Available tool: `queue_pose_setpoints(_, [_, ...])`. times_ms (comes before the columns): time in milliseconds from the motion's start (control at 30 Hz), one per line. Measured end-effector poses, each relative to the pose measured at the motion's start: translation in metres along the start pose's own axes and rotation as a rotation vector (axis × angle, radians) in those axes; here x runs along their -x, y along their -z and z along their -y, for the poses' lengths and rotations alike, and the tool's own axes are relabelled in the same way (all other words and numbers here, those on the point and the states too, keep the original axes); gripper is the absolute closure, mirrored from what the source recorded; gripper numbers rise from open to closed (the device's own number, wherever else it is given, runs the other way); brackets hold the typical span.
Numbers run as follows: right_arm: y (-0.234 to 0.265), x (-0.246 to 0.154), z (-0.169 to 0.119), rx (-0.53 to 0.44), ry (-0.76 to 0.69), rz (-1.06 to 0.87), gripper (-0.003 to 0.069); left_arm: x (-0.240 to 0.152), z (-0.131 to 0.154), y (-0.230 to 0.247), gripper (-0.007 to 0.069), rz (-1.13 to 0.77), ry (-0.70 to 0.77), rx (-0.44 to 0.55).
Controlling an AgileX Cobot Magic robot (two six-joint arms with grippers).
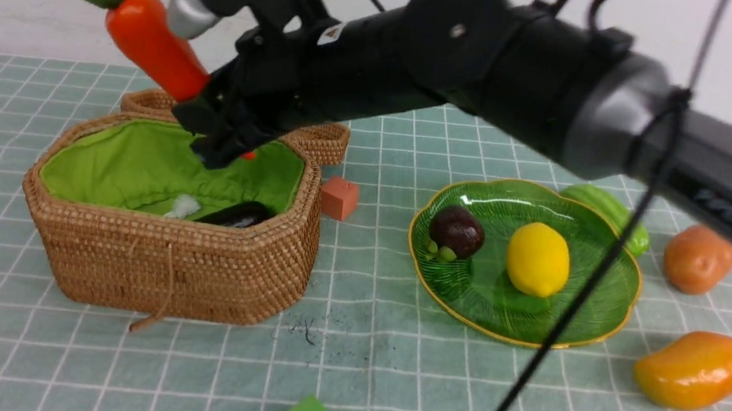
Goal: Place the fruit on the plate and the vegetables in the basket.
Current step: Use the right arm to grab a carrot and put it into the left basket, then use the right arm to grab a mango and put it into the right plate
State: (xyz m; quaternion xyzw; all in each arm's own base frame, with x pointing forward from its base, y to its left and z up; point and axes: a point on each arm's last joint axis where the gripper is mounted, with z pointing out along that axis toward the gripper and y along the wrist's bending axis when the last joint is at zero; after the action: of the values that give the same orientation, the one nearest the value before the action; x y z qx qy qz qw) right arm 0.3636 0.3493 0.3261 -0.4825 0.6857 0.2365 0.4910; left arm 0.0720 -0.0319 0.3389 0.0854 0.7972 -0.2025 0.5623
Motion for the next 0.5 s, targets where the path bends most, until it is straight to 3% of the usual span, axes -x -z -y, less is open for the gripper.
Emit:
queue_pose_setpoints(67, [-0.017,-0.011,0.003,-0.006,-0.009,-0.011,0.0327,0.0,0.0,0.0,0.0638,-0.001,0.004,-0.003])
queue_pose_setpoints(167, [-0.032,-0.025,0.004,0.004,-0.05,-0.04,0.0154,-0.001,0.001,0.0,0.0638,-0.008,0.019,-0.011])
queue_pose_setpoints(200, [-0.032,-0.025,0.004,0.006,-0.056,-0.041,0.0141,-0.001,0.001,0.0,0.0638,-0.008,0.02,-0.013])
queue_pose_setpoints(233, [-0.031,-0.025,0.003,0.019,-0.067,-0.057,0.0043,-0.001,0.002,0.0,0.0638,-0.01,0.026,-0.017])
queue_pose_setpoints(267, [-0.028,-0.023,0.003,0.021,-0.072,-0.063,0.0017,-0.001,0.002,0.0,0.0638,-0.01,0.026,-0.018])
queue_pose_setpoints(400, [0.003,-0.009,0.006,0.043,-0.094,-0.144,-0.0001,-0.001,0.002,0.0,0.0638,-0.007,0.019,-0.022])
queue_pose_setpoints(500, [0.055,0.008,0.013,0.024,-0.192,-0.28,0.0084,0.001,0.004,0.0,0.0638,0.01,-0.032,-0.046])
